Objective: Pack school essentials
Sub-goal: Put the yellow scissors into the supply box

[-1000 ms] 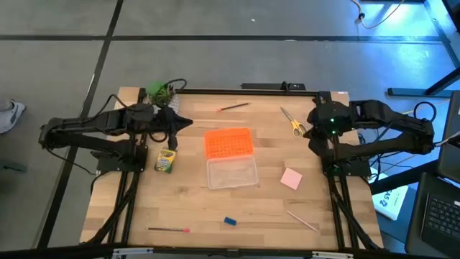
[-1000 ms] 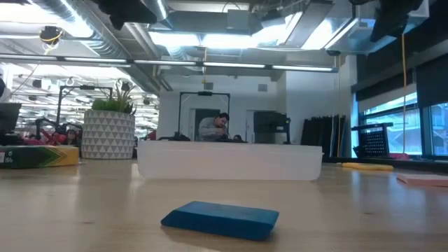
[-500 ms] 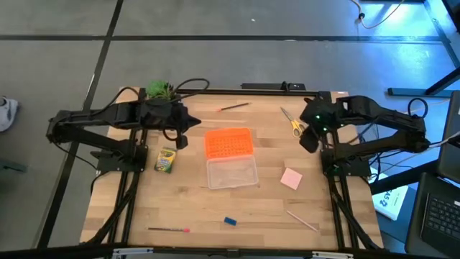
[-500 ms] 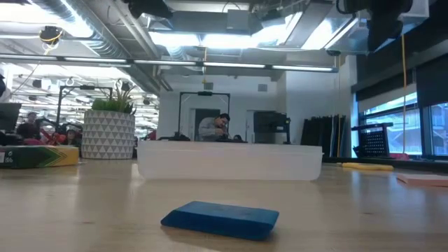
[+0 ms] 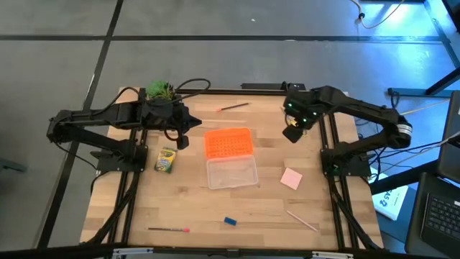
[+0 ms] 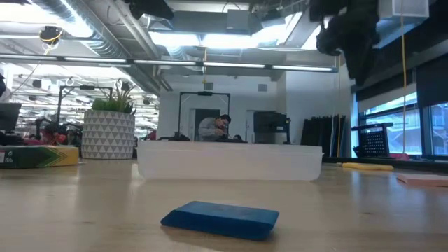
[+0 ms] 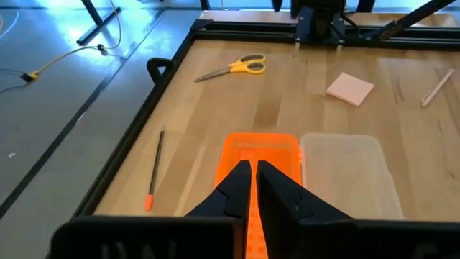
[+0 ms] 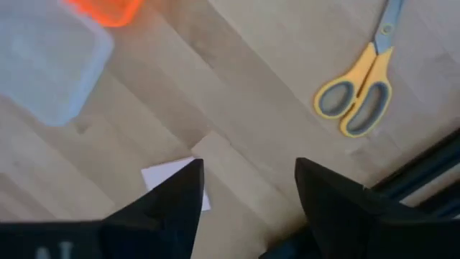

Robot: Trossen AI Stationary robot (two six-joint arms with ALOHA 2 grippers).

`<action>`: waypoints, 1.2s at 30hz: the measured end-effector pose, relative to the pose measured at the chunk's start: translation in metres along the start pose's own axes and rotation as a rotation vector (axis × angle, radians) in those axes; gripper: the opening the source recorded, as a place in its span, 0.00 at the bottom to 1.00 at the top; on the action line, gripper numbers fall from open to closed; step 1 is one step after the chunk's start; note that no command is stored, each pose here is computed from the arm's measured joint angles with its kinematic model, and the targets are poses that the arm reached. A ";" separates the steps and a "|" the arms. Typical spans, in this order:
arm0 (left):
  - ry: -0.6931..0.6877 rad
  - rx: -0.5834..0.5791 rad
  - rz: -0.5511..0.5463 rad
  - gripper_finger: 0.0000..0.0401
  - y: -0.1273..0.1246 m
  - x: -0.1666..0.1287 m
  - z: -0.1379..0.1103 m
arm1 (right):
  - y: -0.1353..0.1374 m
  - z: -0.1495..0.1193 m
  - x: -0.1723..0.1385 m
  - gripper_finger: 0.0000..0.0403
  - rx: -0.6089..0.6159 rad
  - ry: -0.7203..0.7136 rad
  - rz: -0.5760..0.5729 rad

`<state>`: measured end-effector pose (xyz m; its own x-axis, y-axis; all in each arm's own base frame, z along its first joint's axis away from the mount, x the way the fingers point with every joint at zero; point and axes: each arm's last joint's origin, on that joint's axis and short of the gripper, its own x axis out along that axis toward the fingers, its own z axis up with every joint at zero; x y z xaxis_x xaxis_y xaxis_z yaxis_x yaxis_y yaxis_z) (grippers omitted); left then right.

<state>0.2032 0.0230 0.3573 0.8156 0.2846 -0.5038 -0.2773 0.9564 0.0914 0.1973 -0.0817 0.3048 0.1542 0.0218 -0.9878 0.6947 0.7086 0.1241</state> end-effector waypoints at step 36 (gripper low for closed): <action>-0.022 -0.006 -0.001 0.03 0.000 0.000 0.002 | -0.074 -0.010 0.142 0.52 0.237 -0.054 -0.056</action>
<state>0.2042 0.0231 0.3592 0.8268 0.2853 -0.4849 -0.2794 0.9563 0.0862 0.1602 -0.1241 0.1543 0.1436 -0.0548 -0.9881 0.8474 0.5226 0.0942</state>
